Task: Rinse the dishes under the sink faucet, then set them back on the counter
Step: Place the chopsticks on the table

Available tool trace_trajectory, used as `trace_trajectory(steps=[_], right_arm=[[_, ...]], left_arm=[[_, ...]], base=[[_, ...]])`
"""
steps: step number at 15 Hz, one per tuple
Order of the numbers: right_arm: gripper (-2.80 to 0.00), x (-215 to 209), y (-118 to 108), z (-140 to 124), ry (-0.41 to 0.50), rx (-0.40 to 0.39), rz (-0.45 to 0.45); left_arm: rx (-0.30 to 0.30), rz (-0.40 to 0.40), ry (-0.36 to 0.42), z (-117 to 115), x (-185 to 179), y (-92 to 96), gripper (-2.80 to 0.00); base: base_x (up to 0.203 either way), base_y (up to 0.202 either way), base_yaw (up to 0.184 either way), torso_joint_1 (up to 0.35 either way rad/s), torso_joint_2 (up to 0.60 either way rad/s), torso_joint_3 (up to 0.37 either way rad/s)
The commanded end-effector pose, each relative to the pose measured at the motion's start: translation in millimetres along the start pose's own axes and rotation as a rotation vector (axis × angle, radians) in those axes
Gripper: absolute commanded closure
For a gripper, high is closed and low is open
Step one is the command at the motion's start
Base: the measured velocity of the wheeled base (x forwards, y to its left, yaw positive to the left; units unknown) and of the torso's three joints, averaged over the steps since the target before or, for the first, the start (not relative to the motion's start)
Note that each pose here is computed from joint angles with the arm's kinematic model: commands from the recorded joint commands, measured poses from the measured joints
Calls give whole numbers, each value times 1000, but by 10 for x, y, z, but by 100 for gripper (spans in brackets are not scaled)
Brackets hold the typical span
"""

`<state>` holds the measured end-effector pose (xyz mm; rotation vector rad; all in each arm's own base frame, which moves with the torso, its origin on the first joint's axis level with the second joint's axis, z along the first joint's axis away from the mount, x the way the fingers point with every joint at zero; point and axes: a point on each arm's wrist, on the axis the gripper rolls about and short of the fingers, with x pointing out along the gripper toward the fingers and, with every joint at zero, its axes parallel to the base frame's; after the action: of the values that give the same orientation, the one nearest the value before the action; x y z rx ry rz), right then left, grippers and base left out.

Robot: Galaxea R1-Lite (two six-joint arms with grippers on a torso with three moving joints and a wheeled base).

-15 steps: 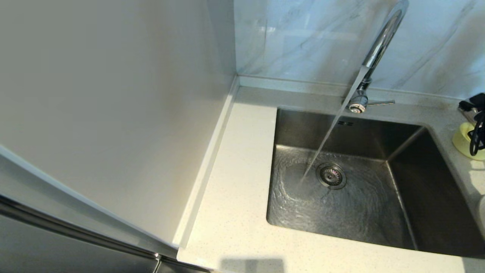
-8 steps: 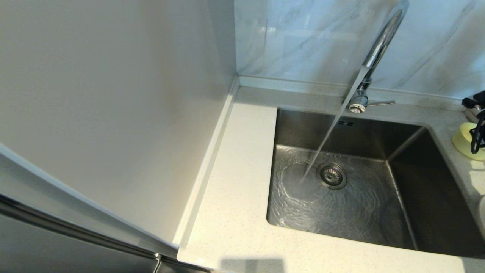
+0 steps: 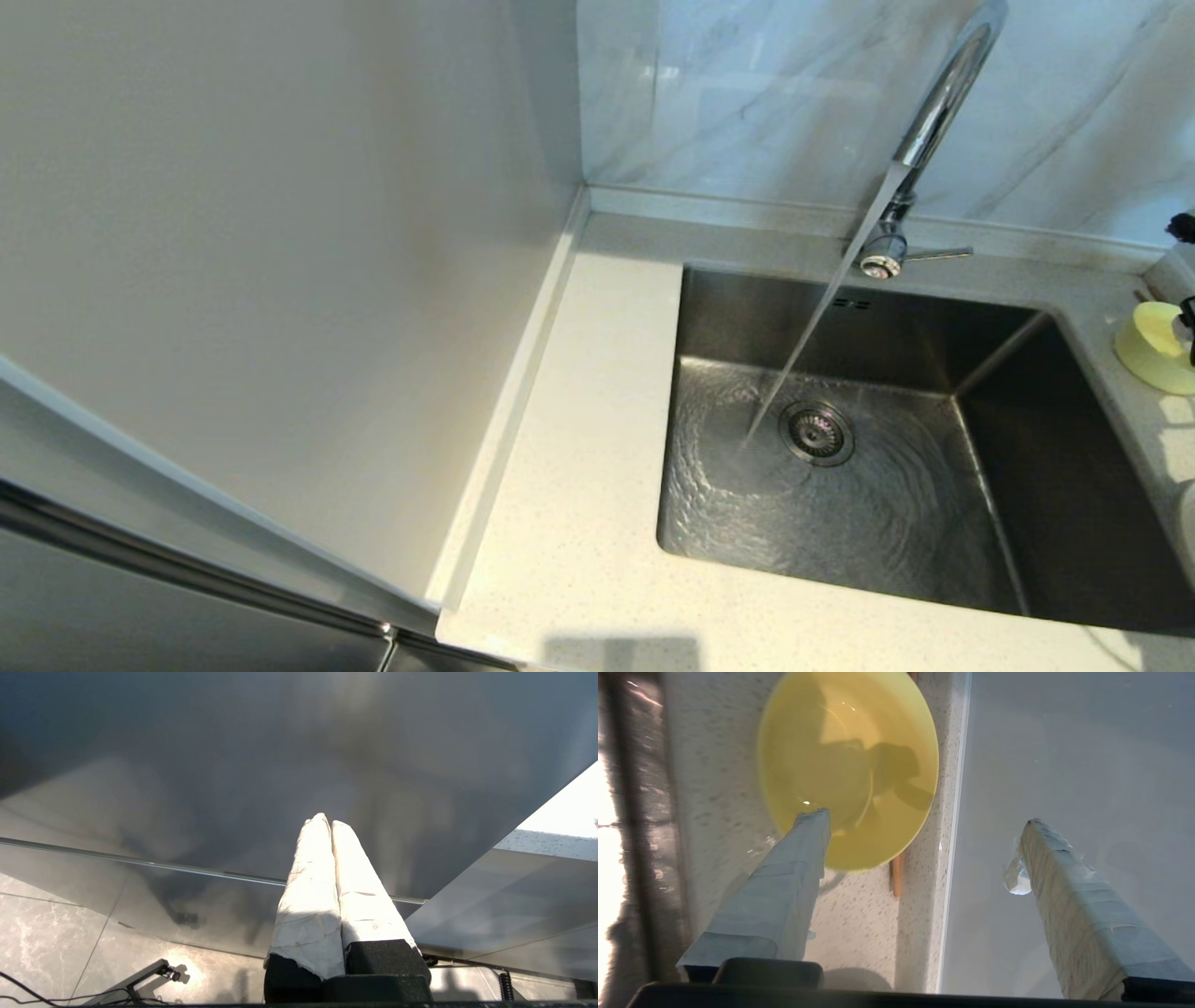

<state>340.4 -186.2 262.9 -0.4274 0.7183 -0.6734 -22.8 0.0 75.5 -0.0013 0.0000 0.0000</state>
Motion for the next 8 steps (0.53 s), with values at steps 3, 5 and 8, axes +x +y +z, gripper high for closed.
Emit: trace_trajectory(steps=[3,5,8], right_arm=[[-280,-405,-147,-43,-56,40,22],[-280,-590,-225,-166,-64,50,46],[-280,-1033,-263,-568,-39,59,122]], left_arm=[[0,0,0,0,0,0,0],[0,0,0,0,0,0,0],[0,0,0,0,0,0,0]], base=[[0,0,0,0,0,0],[0,0,0,0,0,0],[0,0,0,0,0,0]])
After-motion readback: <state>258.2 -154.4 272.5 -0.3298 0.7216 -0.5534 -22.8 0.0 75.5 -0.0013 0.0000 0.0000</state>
